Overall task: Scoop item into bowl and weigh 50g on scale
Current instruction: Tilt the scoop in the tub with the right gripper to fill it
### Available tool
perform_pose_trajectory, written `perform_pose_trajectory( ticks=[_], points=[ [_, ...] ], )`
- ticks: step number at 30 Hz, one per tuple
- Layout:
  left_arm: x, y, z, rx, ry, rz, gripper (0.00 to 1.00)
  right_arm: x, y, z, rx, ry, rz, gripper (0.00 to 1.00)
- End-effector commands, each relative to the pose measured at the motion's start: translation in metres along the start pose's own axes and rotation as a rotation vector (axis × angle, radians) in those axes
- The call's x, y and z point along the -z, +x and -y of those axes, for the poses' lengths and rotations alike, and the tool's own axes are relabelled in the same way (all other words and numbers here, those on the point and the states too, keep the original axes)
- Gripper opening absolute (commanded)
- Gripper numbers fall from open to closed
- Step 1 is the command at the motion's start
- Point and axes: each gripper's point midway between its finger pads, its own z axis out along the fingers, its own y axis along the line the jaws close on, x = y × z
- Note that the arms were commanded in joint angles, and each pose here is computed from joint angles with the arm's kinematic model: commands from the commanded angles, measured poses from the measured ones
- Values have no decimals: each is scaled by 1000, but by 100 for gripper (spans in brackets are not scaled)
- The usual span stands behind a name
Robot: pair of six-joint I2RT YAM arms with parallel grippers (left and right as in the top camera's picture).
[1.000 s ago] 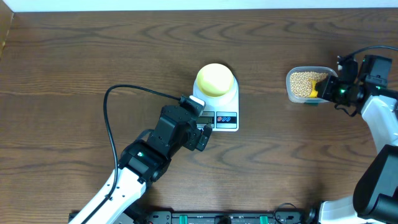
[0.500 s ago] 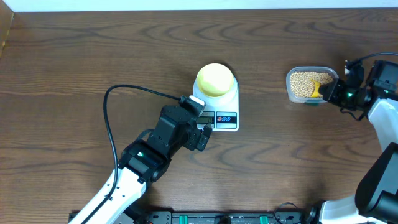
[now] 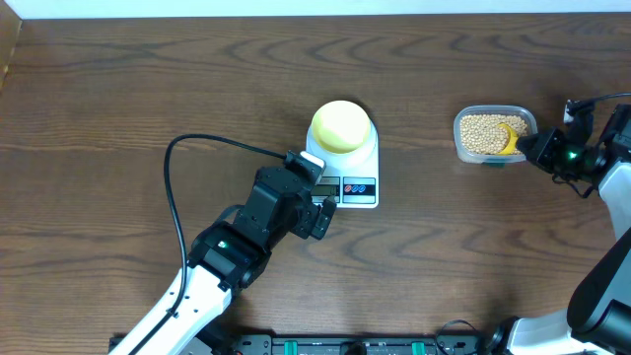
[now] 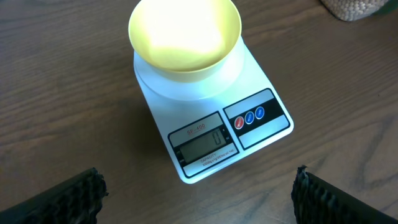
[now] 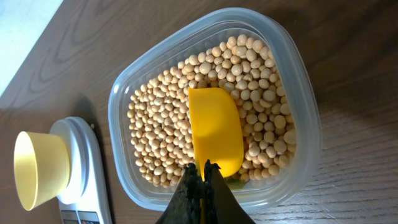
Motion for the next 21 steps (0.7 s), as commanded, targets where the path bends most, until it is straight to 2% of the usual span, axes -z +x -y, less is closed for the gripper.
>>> perform_pose_trajectory(
  ticks=[1,12,21],
  points=[
    [0,-2,-3,19,-15,6,98,-2,7,5,-46,-6,-18,1],
    [0,-2,-3,19,-15,6,98,-3,6,3,-71,-29,-19,1],
    [0,-2,-3,19,-15,5,98,-28,20,12,-174,-91,-90,1]
  ],
)
